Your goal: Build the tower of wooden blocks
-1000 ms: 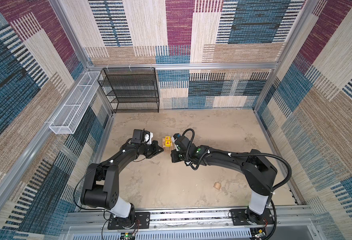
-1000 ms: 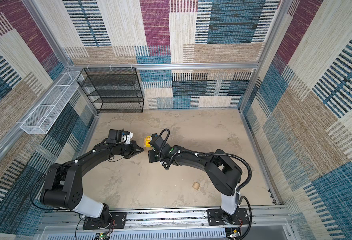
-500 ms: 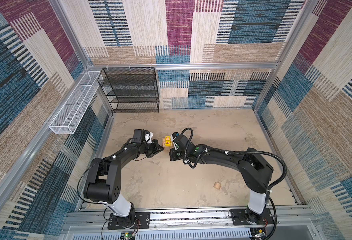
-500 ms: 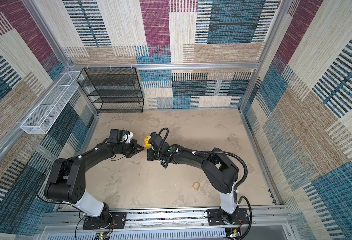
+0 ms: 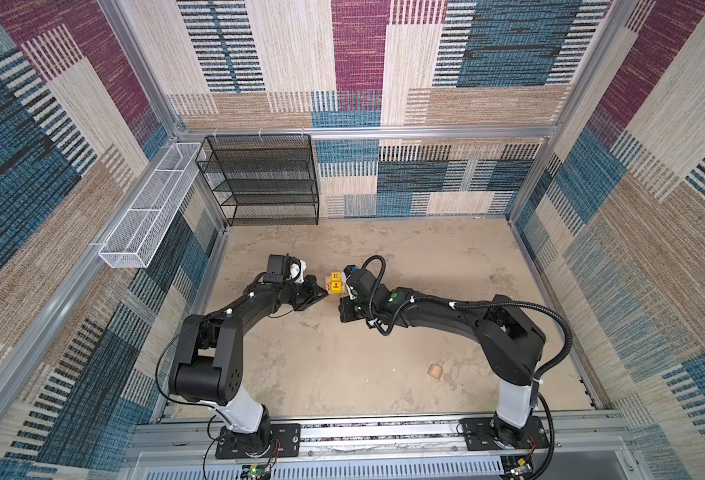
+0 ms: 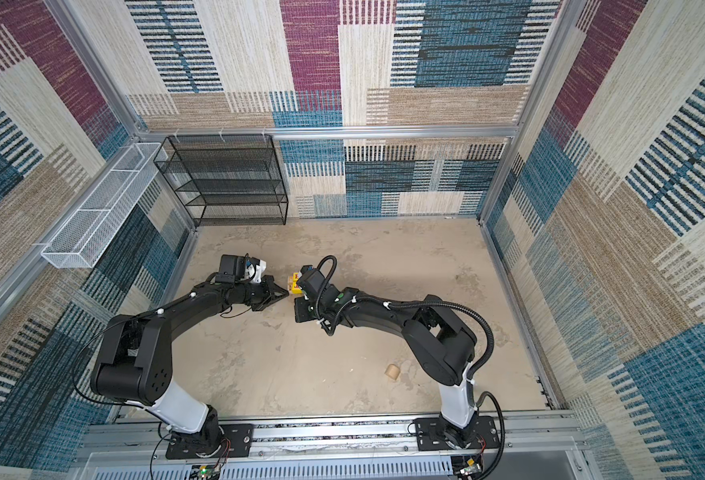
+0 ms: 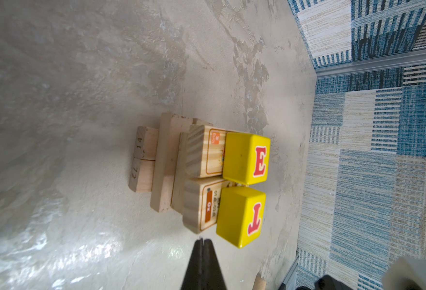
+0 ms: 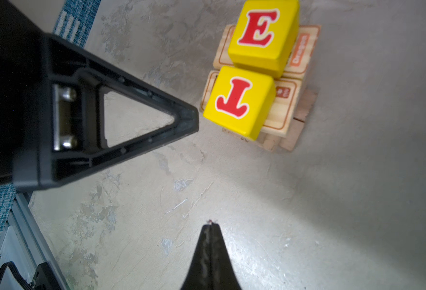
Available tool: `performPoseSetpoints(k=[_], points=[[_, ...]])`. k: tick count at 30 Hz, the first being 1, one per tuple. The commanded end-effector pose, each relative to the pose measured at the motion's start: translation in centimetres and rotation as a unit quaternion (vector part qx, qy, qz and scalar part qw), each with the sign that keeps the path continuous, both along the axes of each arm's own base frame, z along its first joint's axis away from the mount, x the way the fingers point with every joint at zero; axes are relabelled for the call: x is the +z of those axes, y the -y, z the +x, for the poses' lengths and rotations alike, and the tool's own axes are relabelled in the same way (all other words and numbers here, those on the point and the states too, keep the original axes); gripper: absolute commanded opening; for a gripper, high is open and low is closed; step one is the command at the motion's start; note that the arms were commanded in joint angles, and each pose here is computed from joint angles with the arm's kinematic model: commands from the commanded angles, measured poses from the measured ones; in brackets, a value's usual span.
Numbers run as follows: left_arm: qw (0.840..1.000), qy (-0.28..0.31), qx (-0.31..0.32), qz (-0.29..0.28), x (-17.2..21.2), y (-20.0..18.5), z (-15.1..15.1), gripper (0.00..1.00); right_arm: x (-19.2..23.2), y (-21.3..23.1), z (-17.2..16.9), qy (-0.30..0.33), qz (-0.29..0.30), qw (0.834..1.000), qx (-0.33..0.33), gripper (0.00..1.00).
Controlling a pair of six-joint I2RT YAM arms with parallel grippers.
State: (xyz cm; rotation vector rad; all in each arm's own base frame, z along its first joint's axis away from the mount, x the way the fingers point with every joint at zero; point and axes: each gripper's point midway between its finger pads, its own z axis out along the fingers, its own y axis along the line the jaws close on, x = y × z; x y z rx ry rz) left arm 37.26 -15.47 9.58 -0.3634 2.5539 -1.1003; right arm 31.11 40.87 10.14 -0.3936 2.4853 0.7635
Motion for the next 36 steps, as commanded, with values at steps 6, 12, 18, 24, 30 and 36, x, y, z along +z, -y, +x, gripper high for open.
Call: performPoseSetpoints(k=[6,12,18,24,30,36], points=[[1.0,0.004,-0.002,-0.002,0.24,0.05,0.27,0.0,0.53,-0.6,0.23,0.006,0.006,1.0,0.007,0.03],[1.0,-0.002,-0.002,-0.003,-0.14,0.09,0.22,0.0,0.5,-0.49,0.55,0.008,0.002,1.0,0.0,0.04],[1.0,-0.003,-0.001,-0.007,-0.25,0.17,0.3,0.0,0.67,-0.55,0.68,0.009,0.005,1.0,-0.003,0.05],[1.0,-0.004,0.0,-0.008,-0.33,0.14,0.36,0.0,0.47,-0.48,0.59,0.008,0.003,1.0,-0.003,0.05],[1.0,-0.004,0.0,-0.007,-0.35,0.11,0.44,0.0,0.47,-0.46,0.57,0.008,0.003,1.0,-0.002,0.05],[1.0,-0.005,0.0,-0.009,-0.39,0.12,0.44,0.0,0.53,-0.51,0.61,0.009,0.003,1.0,-0.001,0.05]])
